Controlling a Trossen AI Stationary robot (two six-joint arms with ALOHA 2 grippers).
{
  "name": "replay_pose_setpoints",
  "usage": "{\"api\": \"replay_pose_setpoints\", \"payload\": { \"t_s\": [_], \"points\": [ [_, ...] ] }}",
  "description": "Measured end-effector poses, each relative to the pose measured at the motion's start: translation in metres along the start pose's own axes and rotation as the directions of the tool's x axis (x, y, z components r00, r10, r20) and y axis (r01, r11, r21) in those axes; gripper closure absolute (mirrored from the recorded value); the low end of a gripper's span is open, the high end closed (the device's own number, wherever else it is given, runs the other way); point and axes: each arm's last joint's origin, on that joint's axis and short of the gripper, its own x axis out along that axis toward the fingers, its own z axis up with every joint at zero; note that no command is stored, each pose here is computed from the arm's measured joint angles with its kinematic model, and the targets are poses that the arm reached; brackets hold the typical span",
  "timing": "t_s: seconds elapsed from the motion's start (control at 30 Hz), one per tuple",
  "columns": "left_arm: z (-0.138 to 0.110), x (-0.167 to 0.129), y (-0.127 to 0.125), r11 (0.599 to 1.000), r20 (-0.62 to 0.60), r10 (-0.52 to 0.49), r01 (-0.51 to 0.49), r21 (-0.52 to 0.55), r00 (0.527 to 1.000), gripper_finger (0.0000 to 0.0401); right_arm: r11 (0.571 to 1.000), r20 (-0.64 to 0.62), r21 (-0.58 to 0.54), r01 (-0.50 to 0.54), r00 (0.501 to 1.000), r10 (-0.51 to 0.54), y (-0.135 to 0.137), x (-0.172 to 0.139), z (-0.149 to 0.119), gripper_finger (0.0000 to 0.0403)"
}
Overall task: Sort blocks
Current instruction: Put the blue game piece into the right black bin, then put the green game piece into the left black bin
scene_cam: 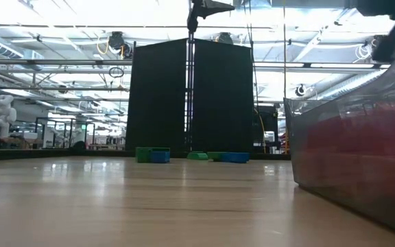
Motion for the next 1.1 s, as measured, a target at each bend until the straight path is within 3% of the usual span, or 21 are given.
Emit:
{"api": "replay_pose_setpoints", "payload": {
  "t_s": [0.17, 0.37, 0.77, 0.97, 1.1],
  "points": [
    [0.0, 0.0, 0.0, 1.0, -0.002, 0.001, -0.001, 0.0, 1.0, 0.0207, 0.995, 0.012, -0.011, -0.103, 0.995, 0.104, 0.004, 0.024, -0.013, 0.0278],
    [0.0, 0.0, 0.0, 1.0, 0.0, 0.005, -0.005, 0.001, 1.0, 0.0207, 0.988, 0.039, -0.078, -0.133, 0.99, 0.137, 0.025, 0.036, -0.015, 0.0278],
    [-0.002, 0.0, 0.005, 0.998, -0.022, 0.04, -0.039, 0.05, 0.999, 0.0207, 0.988, -0.097, -0.155, 0.027, 0.994, -0.043, 0.04, 0.073, -0.029, 0.0277],
    [-0.005, 0.0, 0.007, 0.997, -0.05, 0.058, -0.055, 0.055, 0.997, 0.0207, 0.983, -0.16, -0.16, 0.091, 0.98, -0.117, 0.043, 0.088, -0.034, 0.0212],
    [-0.007, 0.0, 0.008, 0.996, -0.073, 0.072, -0.067, 0.06, 0.995, 0.0207, 0.98, -0.192, -0.163, 0.112, 0.971, -0.143, 0.045, 0.096, -0.037, 0.0189]
  ]
}}
